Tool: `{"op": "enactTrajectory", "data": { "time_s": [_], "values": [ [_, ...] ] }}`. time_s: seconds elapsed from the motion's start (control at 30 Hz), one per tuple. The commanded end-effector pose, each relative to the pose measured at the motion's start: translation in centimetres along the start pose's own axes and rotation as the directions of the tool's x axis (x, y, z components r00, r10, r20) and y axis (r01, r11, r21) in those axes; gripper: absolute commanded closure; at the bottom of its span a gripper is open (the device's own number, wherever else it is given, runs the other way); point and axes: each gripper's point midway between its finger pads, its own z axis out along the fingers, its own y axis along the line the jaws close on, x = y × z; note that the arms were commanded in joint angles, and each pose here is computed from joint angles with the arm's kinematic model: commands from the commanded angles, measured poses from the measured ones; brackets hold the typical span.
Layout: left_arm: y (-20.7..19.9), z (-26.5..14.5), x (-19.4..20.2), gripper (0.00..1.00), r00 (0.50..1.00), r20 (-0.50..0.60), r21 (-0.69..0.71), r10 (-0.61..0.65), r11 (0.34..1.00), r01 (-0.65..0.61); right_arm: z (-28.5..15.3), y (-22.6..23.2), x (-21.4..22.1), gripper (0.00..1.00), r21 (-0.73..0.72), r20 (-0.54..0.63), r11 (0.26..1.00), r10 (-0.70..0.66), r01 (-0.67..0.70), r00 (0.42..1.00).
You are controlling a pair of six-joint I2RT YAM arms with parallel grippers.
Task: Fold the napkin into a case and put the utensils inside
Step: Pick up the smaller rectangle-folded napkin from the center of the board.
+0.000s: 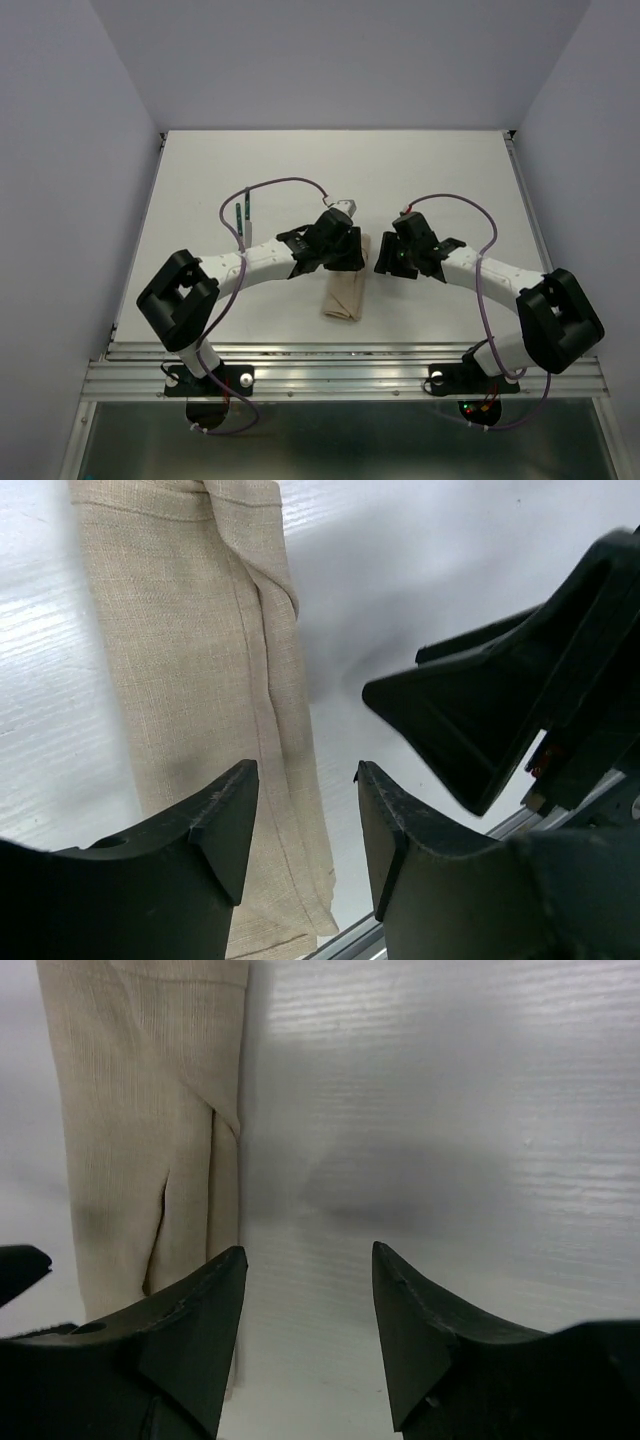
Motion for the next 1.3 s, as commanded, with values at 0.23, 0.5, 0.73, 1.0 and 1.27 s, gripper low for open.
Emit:
{"op": "enactTrajectory", "data": {
  "time_s": [0.23,0.5,0.73,1.0,1.27],
  "values": [
    [-0.9,0.9,-0.7,0.33,0.996,0.029,-0.155,0.085,0.985,-0.079,-1.5,1.0,-1.4,0.32,-0.100,0.063,0.991,0.099,-0.093,0.993],
    [-1.1,2.4,-0.7,0.30,0.989,0.021,-0.317,0.144,0.939,-0.130,-2.1,-3.8,-3.2,0.27,-0.051,0.077,0.983,0.181,-0.178,0.980],
    [-1.6,3.5,0.5,0.33,0.982,-0.014,-0.371,0.190,0.911,-0.181,-2.6,-4.5,-3.6,0.26,-0.049,0.087,0.981,0.190,-0.187,0.978],
    [-1.7,4.1,1.7,0.34,0.976,-0.029,-0.446,0.216,0.871,-0.206,-2.6,-4.3,-3.4,0.25,-0.057,0.078,0.982,0.184,-0.180,0.980],
    [-2.2,4.6,2.4,0.37,0.975,-0.039,-0.434,0.219,0.875,-0.214,-2.7,-4.4,-3.9,0.25,-0.059,0.088,0.981,0.189,-0.185,0.978]
  ]
}}
